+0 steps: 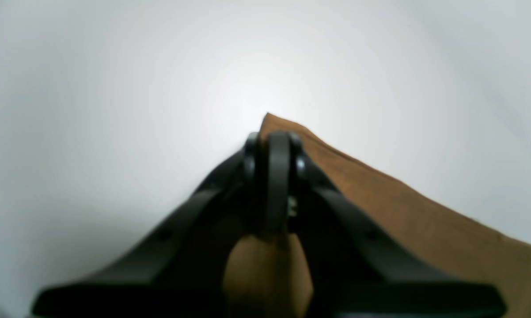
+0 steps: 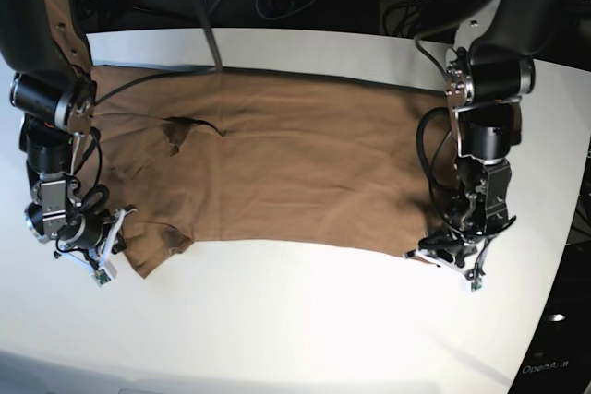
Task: Fold the T-shirt properly
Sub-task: 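Close the left gripper on the hem corner beside it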
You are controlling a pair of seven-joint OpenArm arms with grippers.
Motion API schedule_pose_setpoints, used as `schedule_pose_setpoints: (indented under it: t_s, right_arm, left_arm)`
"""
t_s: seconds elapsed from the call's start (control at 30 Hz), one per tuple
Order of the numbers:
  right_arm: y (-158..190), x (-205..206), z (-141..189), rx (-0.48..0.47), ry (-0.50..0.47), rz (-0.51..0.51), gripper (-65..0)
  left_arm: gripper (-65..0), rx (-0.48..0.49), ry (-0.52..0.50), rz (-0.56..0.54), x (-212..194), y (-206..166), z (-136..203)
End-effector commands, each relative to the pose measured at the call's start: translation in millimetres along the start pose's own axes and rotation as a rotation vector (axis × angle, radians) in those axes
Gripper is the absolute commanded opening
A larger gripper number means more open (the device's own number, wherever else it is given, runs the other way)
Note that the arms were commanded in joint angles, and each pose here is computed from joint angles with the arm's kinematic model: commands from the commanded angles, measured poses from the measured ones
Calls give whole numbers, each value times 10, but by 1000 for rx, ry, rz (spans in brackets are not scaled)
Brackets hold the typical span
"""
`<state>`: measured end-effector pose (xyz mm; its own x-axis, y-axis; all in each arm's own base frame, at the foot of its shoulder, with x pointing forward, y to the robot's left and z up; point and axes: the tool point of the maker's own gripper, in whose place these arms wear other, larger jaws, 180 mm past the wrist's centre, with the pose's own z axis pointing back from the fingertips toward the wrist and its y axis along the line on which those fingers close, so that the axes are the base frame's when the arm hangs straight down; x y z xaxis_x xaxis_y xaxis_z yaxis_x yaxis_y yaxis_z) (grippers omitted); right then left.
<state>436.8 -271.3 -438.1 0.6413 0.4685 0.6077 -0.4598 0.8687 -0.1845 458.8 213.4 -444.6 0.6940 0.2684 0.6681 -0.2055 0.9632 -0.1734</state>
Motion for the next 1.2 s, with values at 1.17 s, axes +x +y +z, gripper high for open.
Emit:
schedule_pose_setpoints:
  t_s: [1.17]
  right_arm:
    - [-70,38,31,-8,20,26,-640]
  left_arm:
    - [-616,-104,-195,-103,608,-570,852]
